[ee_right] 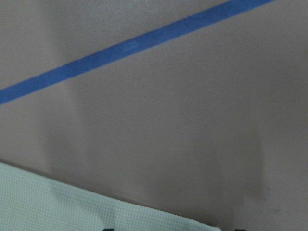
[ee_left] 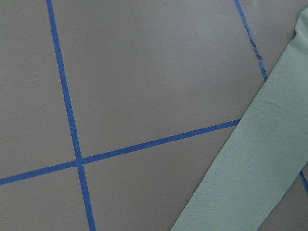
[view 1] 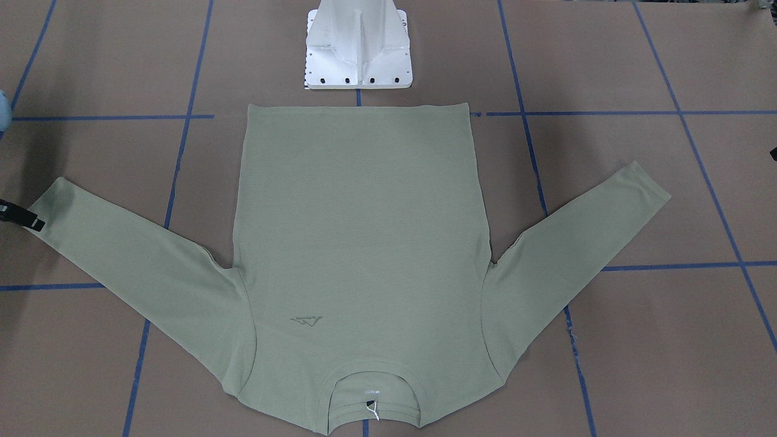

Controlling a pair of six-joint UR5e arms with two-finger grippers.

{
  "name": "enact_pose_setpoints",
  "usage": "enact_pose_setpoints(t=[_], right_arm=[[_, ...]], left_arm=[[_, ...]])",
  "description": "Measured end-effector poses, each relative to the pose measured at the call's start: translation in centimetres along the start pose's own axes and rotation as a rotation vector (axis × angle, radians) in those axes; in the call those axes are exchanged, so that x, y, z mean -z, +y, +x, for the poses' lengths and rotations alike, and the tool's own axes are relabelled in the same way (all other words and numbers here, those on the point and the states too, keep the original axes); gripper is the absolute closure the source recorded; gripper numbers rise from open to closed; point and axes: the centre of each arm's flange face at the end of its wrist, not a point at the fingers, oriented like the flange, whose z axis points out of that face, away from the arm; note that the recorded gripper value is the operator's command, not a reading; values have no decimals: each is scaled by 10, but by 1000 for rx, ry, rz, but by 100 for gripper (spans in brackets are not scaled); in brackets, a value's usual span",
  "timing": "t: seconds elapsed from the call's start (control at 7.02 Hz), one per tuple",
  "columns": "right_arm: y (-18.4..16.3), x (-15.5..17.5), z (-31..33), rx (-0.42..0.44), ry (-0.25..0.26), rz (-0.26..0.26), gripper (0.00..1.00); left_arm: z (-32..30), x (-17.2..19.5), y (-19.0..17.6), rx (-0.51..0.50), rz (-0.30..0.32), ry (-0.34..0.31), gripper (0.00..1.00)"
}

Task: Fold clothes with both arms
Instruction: 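Move the right gripper down to the cuff of the nearest sleeve and grasp it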

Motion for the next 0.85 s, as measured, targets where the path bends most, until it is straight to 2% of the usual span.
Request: enact_pose_setpoints(t=[0.14,0.28,0.43,0.85], right_arm=[[0,-1,3,-4,2,-3,55],[1,-2,4,-6,3,-5,81],[1,-2,5,-8,2,-8,100],[5,-3,12,-13,4,-17,100]], left_arm=[[1,1,0,-3,2,0,0],[3,2,0,-5,4,0,0],[5,4,-1,-9,8,0,0],[15,12,-4,-26,24,2,0]])
